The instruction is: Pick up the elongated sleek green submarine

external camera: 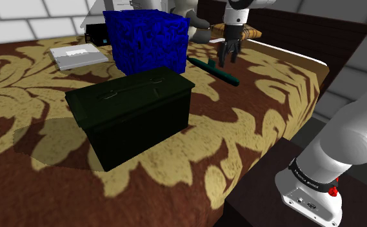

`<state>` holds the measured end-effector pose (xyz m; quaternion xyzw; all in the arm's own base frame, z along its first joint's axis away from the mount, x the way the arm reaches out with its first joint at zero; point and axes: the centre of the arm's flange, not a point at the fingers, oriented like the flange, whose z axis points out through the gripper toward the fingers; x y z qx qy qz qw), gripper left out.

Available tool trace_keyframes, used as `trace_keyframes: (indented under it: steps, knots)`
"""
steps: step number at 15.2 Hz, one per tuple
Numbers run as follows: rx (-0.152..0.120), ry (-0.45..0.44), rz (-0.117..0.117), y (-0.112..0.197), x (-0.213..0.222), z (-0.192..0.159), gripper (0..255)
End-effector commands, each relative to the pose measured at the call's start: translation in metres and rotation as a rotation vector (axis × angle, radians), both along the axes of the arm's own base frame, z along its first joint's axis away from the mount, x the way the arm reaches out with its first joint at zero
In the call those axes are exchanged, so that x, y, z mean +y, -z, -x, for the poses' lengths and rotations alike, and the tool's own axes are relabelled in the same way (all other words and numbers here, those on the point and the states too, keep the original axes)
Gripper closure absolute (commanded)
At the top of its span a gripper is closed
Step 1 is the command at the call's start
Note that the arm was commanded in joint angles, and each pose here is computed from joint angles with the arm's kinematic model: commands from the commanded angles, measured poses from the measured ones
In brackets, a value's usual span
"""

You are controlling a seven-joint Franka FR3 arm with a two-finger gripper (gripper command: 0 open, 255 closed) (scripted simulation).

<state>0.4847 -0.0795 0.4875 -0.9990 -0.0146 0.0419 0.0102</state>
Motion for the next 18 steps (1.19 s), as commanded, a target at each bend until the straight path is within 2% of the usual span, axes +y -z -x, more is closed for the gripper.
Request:
trace_keyframes:
  steps: [1, 15, 18]
  knots:
    - [-0.011, 0.01, 0.006, 0.003, -0.015, -0.02, 0]
    - [-0.081, 0.079, 0.039, 0.025, -0.115, -0.159, 0]
    - [-0.085, 0.083, 0.041, 0.036, -0.121, -0.166, 0]
